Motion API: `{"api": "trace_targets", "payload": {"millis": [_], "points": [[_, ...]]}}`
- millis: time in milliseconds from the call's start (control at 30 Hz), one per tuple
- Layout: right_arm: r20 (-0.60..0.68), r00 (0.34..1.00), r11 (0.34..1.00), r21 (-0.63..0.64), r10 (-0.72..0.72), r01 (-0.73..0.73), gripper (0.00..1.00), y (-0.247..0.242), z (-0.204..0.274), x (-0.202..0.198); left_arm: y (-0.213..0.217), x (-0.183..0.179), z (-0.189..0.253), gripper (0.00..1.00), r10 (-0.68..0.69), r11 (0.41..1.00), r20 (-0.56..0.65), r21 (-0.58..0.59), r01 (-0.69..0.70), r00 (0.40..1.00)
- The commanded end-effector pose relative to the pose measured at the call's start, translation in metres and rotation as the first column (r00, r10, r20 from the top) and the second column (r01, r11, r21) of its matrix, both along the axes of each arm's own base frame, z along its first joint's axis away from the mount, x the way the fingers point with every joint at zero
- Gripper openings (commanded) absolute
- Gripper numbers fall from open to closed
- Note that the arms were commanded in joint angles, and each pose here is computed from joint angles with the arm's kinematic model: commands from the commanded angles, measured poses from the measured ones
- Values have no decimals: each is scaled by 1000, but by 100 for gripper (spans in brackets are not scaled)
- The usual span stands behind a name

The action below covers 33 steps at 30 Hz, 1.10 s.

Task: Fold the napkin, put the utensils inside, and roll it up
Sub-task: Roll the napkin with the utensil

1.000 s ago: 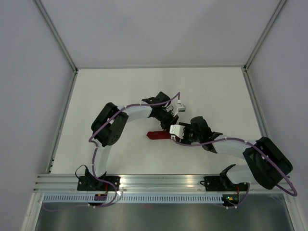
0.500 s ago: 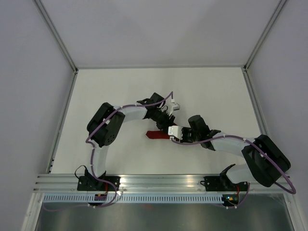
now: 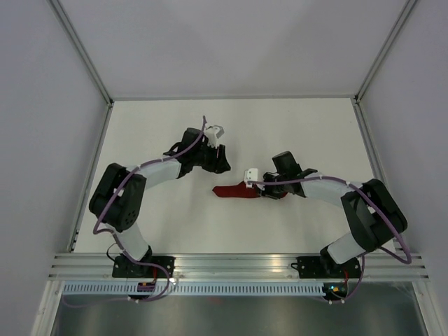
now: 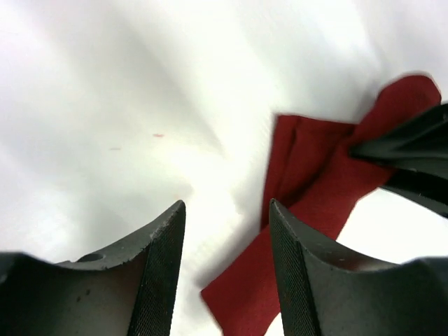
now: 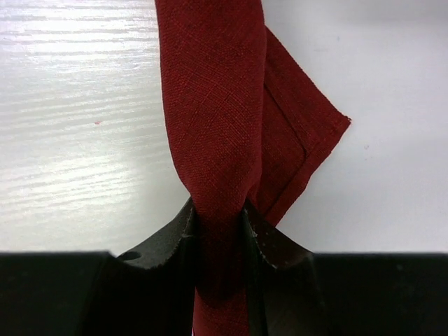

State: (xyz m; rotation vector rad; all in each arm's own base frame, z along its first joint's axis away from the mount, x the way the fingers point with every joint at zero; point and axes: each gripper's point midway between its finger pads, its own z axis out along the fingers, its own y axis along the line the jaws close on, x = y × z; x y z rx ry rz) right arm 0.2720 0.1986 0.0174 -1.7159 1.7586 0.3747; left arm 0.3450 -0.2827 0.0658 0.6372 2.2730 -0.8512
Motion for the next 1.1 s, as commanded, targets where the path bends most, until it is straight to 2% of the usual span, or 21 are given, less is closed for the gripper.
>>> {"api": "trace_targets", "payload": {"millis": [0,67,133,167,200,233,267,367,433,533,567,733,767,833,900,1067], "points": [[-240,971,995,-95,0,-24,15,-26,-28,-33,24,42,61,56,285,956,188,-132,-264,940],[-277,961,995,-87,19,-45,15,-24,-27,-25,39,40,80,56,363,929,248,-173,-327,898],[-370,929,992,-111,16,-62,15,-28,-36,-35,45,42,101,56,411,907,314,-234,-350,856],[-370,929,993,-99,23,-64,15,-25,-33,-26,51,40,119,56,439,893,349,-274,-358,828],[-409,912,992,-109,18,-68,15,-27,-34,-31,56,32,111,56,447,890,358,-268,-369,820],[-448,894,990,-121,16,-78,15,-29,-41,-33,60,33,128,56,477,874,411,-317,-369,777],[-473,881,990,-117,19,-84,15,-27,-37,-31,61,20,128,57,468,880,444,-318,-354,764],[-522,853,989,-117,11,-85,15,-25,-43,-24,70,13,143,60,492,870,544,-342,-356,680],[-569,823,988,-125,1,-88,14,-26,-48,-28,62,0,142,62,456,890,587,-321,-325,669],[-607,795,990,-116,-3,-85,14,-24,-48,-24,41,-15,132,63,342,938,682,-211,-275,646],[-603,798,991,-112,-5,-78,14,-22,-45,-17,35,-18,129,65,277,956,734,-145,-256,620],[-654,756,989,-128,-33,-67,14,-23,-50,-14,-17,-46,96,67,30,989,796,62,-131,605],[-661,749,990,-127,-36,-65,14,-23,-49,-12,-29,-52,92,67,-31,989,808,108,-96,588],[-672,739,989,-130,-40,-65,14,-22,-51,-11,-41,-58,70,68,-128,979,796,196,-52,592],[-679,732,989,-135,-46,-63,14,-23,-52,-11,-57,-64,65,69,-214,965,802,263,-8,558],[-688,724,989,-137,-55,-55,14,-22,-54,-9,-80,-64,38,71,-396,902,760,428,61,515]]}}
